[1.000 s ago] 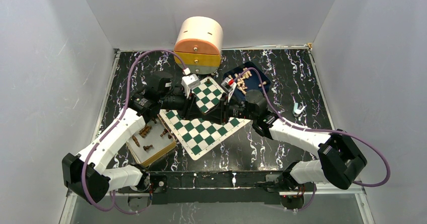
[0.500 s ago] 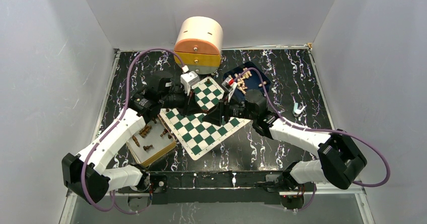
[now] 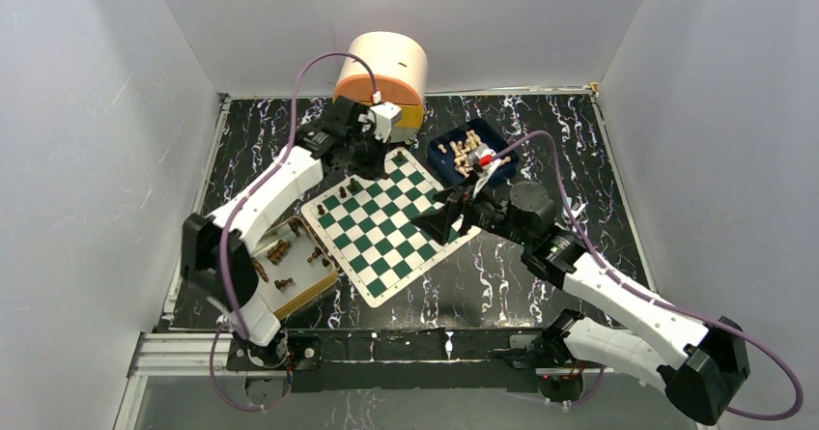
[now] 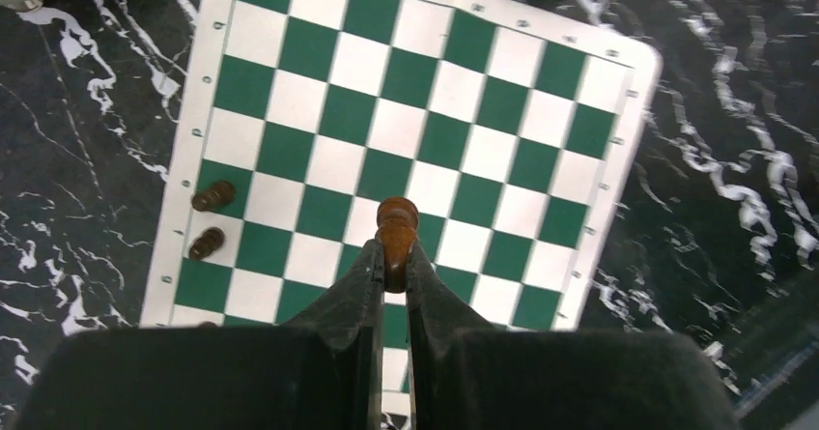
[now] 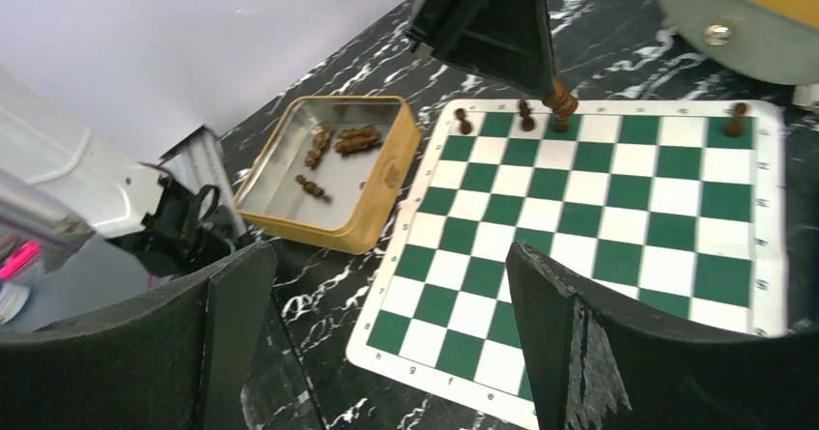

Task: Set up the chess pieces on the board
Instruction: Place the chess piece on the chessboard.

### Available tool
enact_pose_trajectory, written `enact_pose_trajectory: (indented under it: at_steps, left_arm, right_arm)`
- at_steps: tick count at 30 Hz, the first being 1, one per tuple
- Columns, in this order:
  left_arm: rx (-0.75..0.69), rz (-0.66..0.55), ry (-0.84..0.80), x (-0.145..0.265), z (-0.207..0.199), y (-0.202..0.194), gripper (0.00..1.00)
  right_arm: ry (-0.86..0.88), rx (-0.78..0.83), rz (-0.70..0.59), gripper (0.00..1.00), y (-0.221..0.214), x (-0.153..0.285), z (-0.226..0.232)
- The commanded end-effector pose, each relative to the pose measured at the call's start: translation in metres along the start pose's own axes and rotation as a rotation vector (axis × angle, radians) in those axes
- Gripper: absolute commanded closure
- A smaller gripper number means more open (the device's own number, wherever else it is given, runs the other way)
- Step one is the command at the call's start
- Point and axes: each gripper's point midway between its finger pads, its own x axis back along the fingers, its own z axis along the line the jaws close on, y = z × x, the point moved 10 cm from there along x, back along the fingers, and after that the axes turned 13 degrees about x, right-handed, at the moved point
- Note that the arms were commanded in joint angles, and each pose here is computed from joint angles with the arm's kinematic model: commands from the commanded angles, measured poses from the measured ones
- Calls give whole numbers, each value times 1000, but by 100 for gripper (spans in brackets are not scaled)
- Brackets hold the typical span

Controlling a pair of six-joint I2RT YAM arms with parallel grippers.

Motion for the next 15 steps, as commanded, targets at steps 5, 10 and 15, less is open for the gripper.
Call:
enact_pose_trajectory:
  at_steps: [5, 10, 15]
  left_arm:
    - [-65, 119, 197, -49, 25, 19, 100]
    - [-80, 108, 217, -80, 32, 31, 100]
    - [-126, 84, 212, -100, 37, 38, 100]
  right_arm:
    - [-184, 66, 10, 1, 9, 25, -6]
    - [-228, 88, -10, 1, 16, 34, -6]
    - [-261, 93, -37, 1, 21, 39, -7]
